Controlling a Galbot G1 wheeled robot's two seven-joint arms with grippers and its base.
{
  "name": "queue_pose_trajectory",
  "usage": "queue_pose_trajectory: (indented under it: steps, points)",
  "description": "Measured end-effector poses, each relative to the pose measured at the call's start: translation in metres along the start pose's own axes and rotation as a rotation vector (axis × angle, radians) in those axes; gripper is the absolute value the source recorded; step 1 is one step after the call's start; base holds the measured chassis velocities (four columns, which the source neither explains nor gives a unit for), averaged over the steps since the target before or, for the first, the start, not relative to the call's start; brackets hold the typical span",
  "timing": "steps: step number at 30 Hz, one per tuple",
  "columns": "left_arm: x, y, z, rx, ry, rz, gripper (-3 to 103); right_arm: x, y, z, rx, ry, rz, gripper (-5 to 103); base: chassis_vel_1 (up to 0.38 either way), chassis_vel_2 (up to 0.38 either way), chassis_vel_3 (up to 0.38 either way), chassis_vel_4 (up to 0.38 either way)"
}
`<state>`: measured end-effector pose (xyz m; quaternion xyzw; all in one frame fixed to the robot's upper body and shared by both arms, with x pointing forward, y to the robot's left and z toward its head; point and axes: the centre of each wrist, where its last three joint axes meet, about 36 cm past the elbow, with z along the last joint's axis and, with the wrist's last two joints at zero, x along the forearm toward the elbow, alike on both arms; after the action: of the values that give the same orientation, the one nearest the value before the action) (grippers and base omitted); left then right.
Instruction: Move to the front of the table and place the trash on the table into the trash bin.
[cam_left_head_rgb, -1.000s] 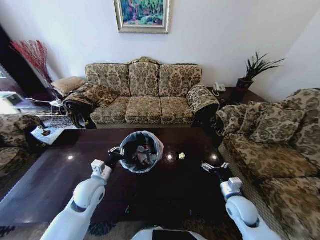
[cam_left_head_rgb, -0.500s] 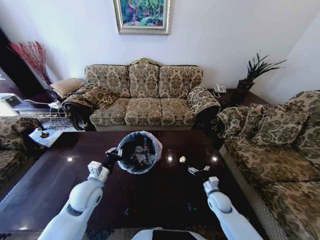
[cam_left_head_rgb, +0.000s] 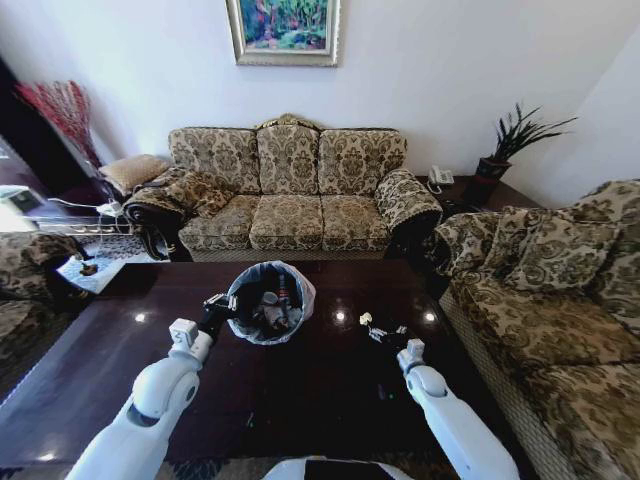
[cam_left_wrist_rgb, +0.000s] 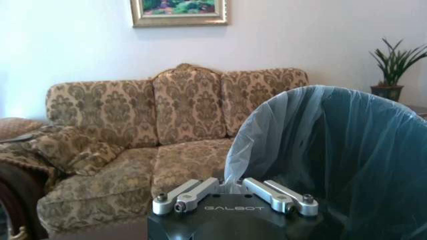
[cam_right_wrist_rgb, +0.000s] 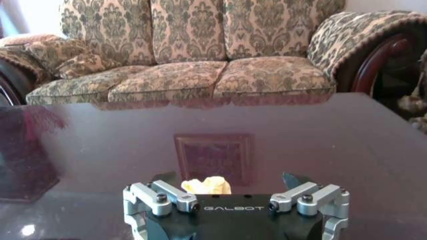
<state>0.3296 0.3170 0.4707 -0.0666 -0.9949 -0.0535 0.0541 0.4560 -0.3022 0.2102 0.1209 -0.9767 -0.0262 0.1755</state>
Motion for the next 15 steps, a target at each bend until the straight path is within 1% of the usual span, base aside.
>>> queue_pose_trajectory:
  steps: [3,6,15]
  points:
    - [0.003,0.007,-0.001,-0.005,0.000,-0.023,0,-0.018,-0.006,0.004,0.015,0.022,-0.005,100,0.000,0.000,0.000,0.000]
    - [0.004,0.009,-0.002,-0.004,-0.002,-0.031,0,-0.028,-0.008,0.006,0.030,0.032,-0.018,100,0.000,0.000,0.000,0.000]
    - [0.002,0.010,-0.002,0.001,-0.005,-0.036,0,-0.045,-0.005,0.005,0.072,0.040,-0.059,100,0.000,0.000,0.000,0.000]
